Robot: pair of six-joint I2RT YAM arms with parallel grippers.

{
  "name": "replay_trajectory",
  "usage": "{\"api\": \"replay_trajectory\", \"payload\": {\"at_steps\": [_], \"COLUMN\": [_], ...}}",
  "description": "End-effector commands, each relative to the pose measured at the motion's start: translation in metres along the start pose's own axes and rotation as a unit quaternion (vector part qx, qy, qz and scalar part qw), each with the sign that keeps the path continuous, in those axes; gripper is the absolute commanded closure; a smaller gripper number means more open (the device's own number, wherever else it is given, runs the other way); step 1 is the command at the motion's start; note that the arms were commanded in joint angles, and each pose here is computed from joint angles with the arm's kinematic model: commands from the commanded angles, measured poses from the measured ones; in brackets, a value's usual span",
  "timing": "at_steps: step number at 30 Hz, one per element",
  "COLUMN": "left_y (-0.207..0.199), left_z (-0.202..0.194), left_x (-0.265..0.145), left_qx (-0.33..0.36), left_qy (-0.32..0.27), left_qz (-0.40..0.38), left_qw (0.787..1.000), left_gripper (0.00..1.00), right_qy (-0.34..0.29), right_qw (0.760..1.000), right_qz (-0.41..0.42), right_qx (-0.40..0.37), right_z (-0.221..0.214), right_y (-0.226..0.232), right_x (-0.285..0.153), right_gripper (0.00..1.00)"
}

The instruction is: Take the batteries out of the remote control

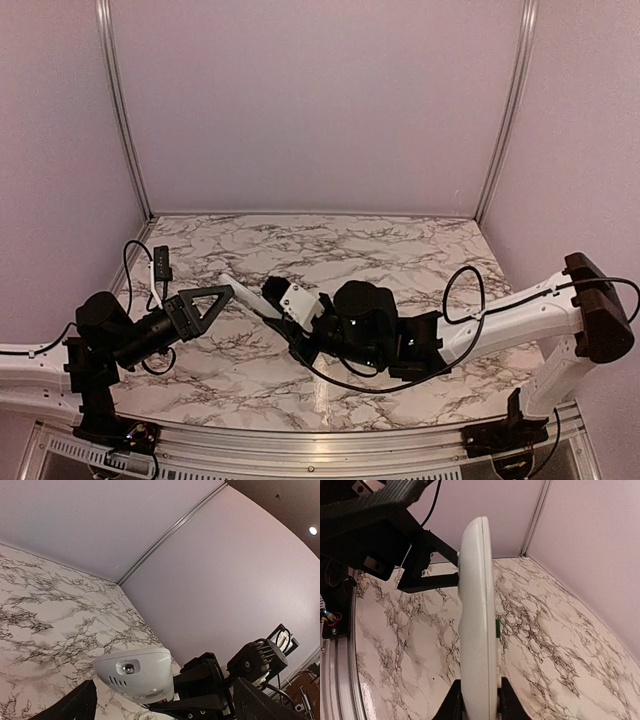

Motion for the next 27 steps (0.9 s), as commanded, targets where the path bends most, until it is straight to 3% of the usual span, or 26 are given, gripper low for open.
{"api": "replay_trajectory", "payload": {"at_steps": [1,5,13,22,27], "left_y": [-0.002,-0.004,-0.033,-0.045,-0.048], "left_z": [-0.002,-0.006,-0.018,-0.022,-0.030], "left_x": [0.002,0.007,0.012,0.008,0.011], "left_qx": [0.038,0.061,0.106,0.148,0.166], "left_qy": [-0.003,0.004,0.019,0.026,0.038], "left_qz": [-0.010,-0.021,-0.131,-0.177,-0.194], "left_qw": [0.999,0.998,0.986,0.973,0.966], "left_gripper": [0.01,0.01,0.01,0.01,0.01], "right_qy": [-0.014,0.007,0.069,0.113,0.170], "right_qw": [0.997,0.989,0.955,0.930,0.915], "right_qz": [0.038,0.096,0.220,0.304,0.324], "right_qx": [0.072,0.111,0.188,0.174,0.172], "right_z": [0.034,0.039,0.039,0.036,0.019], "right_y": [-0.010,-0.015,-0.029,-0.019,-0.013], "right_x": [-0.012,-0.027,-0.059,-0.082,-0.083], "right_gripper": [1.00,1.00,1.00,1.00,1.00]}}
Point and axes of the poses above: each gripper's point midway between its finger pads, its own x axis out along the fingers, its own y axis along the line the jaws close on, z = x × y, the point moved 3 cm from there along -x, back along the fingers, and after that the axes turned 13 degrees about x, right-handed, at the moved point
